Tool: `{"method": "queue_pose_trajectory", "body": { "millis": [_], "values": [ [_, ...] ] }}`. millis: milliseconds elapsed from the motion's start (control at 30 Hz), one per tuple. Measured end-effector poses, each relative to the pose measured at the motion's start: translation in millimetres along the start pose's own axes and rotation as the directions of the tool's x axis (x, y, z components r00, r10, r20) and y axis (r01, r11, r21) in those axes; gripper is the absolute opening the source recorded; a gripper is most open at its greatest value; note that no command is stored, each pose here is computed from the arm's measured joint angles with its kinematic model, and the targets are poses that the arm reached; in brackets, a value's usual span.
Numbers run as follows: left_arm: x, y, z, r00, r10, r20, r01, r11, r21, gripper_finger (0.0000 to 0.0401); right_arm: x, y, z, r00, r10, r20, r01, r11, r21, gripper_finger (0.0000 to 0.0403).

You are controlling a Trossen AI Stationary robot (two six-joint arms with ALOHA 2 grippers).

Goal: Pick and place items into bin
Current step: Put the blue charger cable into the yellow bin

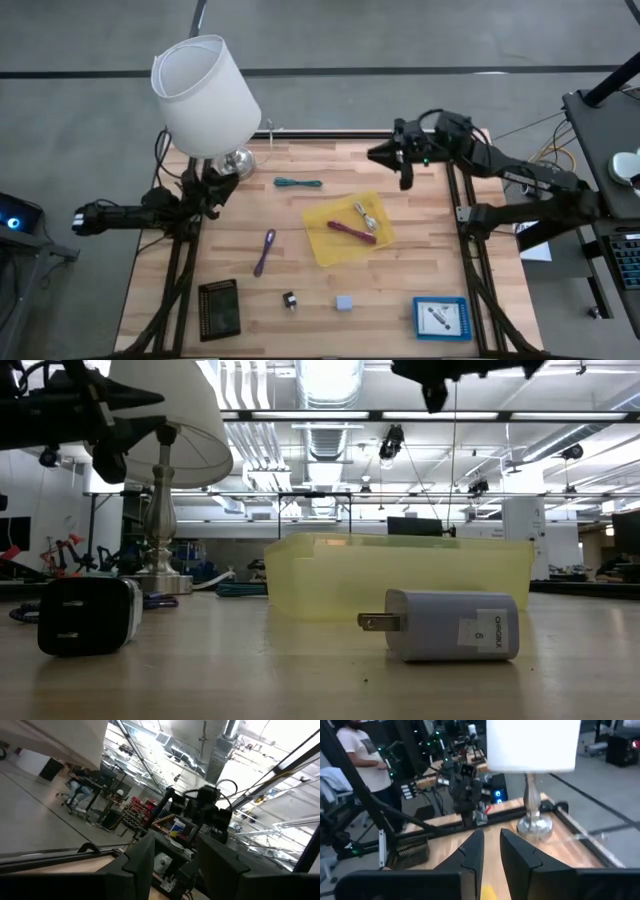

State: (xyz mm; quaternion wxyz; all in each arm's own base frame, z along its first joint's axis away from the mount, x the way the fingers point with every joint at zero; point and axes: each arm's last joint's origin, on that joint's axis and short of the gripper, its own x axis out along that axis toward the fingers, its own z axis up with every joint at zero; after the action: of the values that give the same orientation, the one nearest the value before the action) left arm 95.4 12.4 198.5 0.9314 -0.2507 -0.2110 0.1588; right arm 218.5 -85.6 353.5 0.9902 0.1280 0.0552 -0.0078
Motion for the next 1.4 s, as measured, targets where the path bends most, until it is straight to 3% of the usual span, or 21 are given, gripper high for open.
{"method": "queue_pose_trajectory", "body": {
  "millis": [133,267,433,567,833,1100,1233,1400],
  "values": [
    [1,0,-2,1.000,0.004,-0.016,-0.004,1.000,0.006,0.0130,-13,2,-30,0.995,-0.096,0.004,0.096,0.994,0.046,0.0053],
    [4,-2,-1,1.000,-0.007,0.001,0.007,1.000,-0.001,0.0130,-24,6,-56,0.977,-0.193,0.088,0.186,0.980,0.076,0.0053],
    [12,-6,0,0.999,0.007,-0.031,-0.007,1.000,0.014,0.0130,-31,5,-85,0.959,-0.222,0.176,0.198,0.970,0.142,0.0053],
    [20,-13,6,0.999,-0.024,0.027,0.023,0.999,0.026,0.0130,-33,2,-102,0.953,-0.213,0.217,0.168,0.964,0.207,0.0053],
    [50,-39,29,0.983,-0.107,0.147,0.090,0.989,0.118,0.0130,-36,-1,-115,0.941,-0.214,0.261,0.157,0.963,0.221,0.0054],
    [122,-72,27,0.995,-0.094,-0.015,0.093,0.936,0.339,0.0130,-34,-3,-118,0.943,-0.225,0.244,0.176,0.962,0.210,0.0054],
    [159,-79,24,0.993,-0.003,-0.114,0.051,0.908,0.416,0.0130,-34,-3,-118,0.943,-0.225,0.243,0.186,0.967,0.174,0.0054],
    [199,-75,13,0.947,0.146,-0.287,0.000,0.891,0.455,0.0130,-34,-3,-118,0.943,-0.225,0.244,0.203,0.973,0.111,0.0054]
  ]
}}
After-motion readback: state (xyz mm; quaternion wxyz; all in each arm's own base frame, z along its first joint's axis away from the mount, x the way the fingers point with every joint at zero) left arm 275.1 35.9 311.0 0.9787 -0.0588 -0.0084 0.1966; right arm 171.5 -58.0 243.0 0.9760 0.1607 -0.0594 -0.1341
